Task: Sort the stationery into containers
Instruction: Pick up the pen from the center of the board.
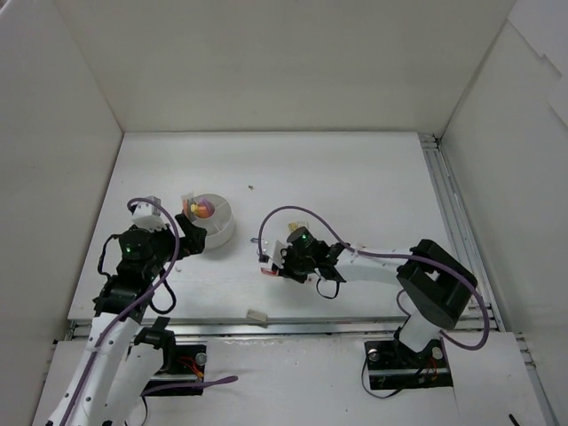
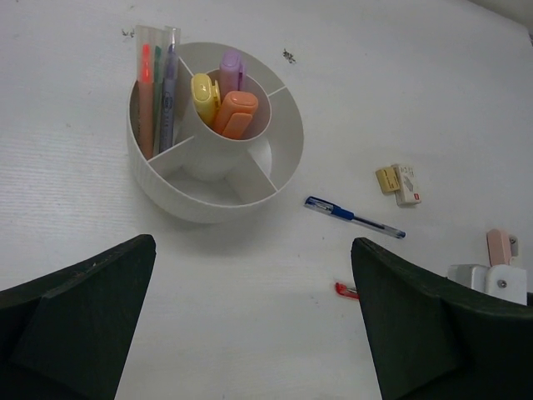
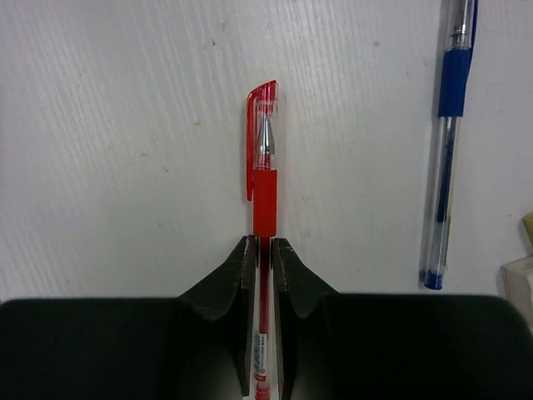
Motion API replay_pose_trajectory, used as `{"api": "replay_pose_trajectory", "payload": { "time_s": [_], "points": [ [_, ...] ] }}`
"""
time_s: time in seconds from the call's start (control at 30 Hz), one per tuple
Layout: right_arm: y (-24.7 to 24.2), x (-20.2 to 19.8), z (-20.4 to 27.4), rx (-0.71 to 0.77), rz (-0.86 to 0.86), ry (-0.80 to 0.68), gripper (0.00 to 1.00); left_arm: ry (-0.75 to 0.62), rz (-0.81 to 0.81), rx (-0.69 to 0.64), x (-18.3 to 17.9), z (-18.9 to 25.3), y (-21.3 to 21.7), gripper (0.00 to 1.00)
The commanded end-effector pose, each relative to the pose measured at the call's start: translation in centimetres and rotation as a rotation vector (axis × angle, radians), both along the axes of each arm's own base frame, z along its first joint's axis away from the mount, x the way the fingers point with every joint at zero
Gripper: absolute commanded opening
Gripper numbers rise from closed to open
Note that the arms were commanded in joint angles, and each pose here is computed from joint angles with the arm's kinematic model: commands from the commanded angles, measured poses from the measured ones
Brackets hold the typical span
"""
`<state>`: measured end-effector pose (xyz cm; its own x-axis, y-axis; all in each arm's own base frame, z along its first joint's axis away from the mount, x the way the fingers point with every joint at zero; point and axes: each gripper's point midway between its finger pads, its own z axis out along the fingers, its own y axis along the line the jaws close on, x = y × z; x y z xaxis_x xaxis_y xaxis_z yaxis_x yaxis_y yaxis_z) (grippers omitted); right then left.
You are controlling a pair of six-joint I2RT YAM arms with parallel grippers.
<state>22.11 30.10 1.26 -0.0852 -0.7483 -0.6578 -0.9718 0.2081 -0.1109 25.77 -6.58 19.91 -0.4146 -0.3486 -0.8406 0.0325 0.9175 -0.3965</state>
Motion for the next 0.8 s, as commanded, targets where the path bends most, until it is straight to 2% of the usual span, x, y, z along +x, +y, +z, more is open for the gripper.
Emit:
{"api": "replay_pose_trajectory", "payload": {
  "time_s": [0.0,0.07,0.17,0.27,0.37,0.5,0.77],
  "points": [
    [1.6,1.4,5.4,0.153,-0.052,-0.113,0.00,-0.078,-0.061,-0.007,0.9,2.6,-1.1,1.00],
    [2.1,1.3,7.4,0.218,-0.052,-0.153,0.00,-0.069,-0.094,-0.028,0.9,2.7,-1.8,1.00],
    [3.1,1.9,12.7,0.414,-0.091,-0.242,0.00,-0.067,-0.131,-0.059,1.0,2.7,-2.8,1.00],
    [4.0,1.8,16.5,0.567,-0.154,-0.243,0.00,-0.102,-0.202,-0.122,1.0,3.2,-5.0,1.00],
    [5.4,1.9,18.7,0.647,-0.193,-0.240,0.00,-0.135,-0.242,-0.160,1.3,3.8,-7.0,1.00],
    [6.8,2.2,19.7,0.669,-0.223,-0.245,0.00,-0.196,-0.263,-0.196,1.8,5.5,-9.0,1.00],
    [8.2,2.9,22.3,0.765,-0.304,-0.214,0.00,-0.197,-0.241,-0.189,2.6,5.2,-11.4,0.97]
  ]
}}
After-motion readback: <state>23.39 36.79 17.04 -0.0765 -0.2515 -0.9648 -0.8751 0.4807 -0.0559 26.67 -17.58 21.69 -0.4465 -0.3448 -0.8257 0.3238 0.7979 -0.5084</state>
